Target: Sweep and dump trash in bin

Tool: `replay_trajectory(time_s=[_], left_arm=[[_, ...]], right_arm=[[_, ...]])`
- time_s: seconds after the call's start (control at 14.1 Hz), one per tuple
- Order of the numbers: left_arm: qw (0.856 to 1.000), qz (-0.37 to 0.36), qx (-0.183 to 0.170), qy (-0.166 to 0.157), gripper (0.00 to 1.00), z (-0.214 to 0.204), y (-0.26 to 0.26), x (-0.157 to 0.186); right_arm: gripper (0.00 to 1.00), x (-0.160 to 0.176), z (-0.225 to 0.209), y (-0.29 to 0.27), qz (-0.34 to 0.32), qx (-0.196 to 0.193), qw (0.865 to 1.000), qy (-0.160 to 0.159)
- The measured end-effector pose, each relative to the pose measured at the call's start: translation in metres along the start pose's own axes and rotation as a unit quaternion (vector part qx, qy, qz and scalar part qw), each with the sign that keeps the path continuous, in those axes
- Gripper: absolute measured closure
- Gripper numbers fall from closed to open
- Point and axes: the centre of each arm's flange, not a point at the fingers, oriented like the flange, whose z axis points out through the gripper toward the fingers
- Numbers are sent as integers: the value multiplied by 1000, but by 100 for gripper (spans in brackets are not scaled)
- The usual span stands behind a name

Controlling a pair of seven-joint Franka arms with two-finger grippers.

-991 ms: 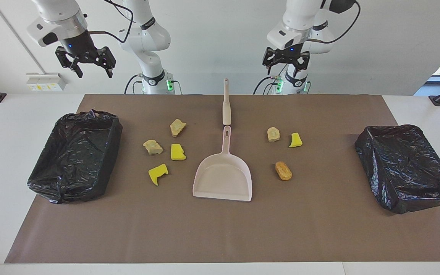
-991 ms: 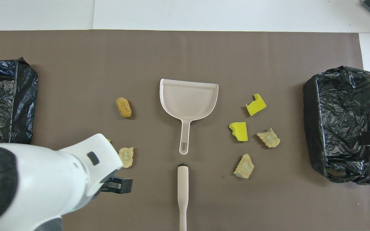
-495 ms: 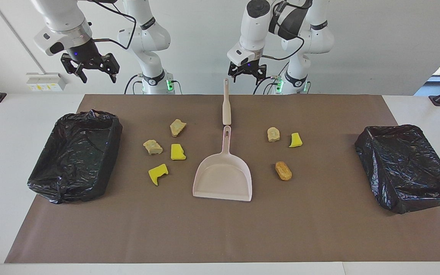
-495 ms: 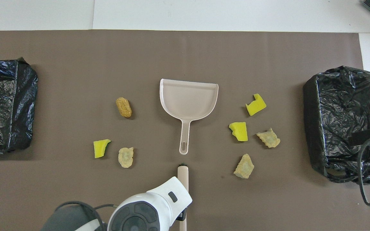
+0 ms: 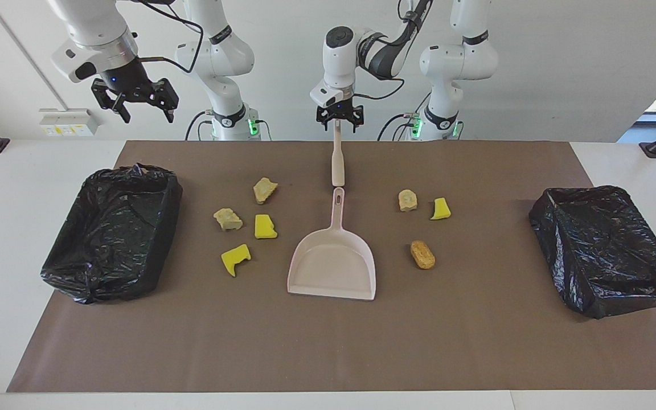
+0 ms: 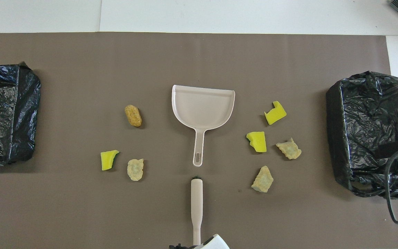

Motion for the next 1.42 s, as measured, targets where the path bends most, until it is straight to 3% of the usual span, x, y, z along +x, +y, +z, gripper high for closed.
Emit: replay_trajectory(time_s=[0.21,0.28,0.42,0.57,0.78,1.13,1.42], left_arm=[[1000,-7,-12,6,2,2,0,2],[1000,-8,-14,7,8,3,0,3],[1000,-9,-15,4,33,6,-1,4],[1000,-9,-16,1,40,8,-1,5],[1000,-8,-15,-3,74,10,-2,5],[999,-30,-6,-23,74,4,-17,18],[996,-64,-26,-63,74,-50,-83,75]], right_arm=[[0,-1,1,0,0,0,1000,-5],[0,-1,2,0,0,0,1000,-6],[0,-1,2,0,0,0,1000,-7],[0,-2,2,0,0,0,1000,-7],[0,-2,2,0,0,0,1000,-7],[0,-1,1,-12,-9,-2,1000,-6],[0,3,7,-54,1,-9,1000,-10]])
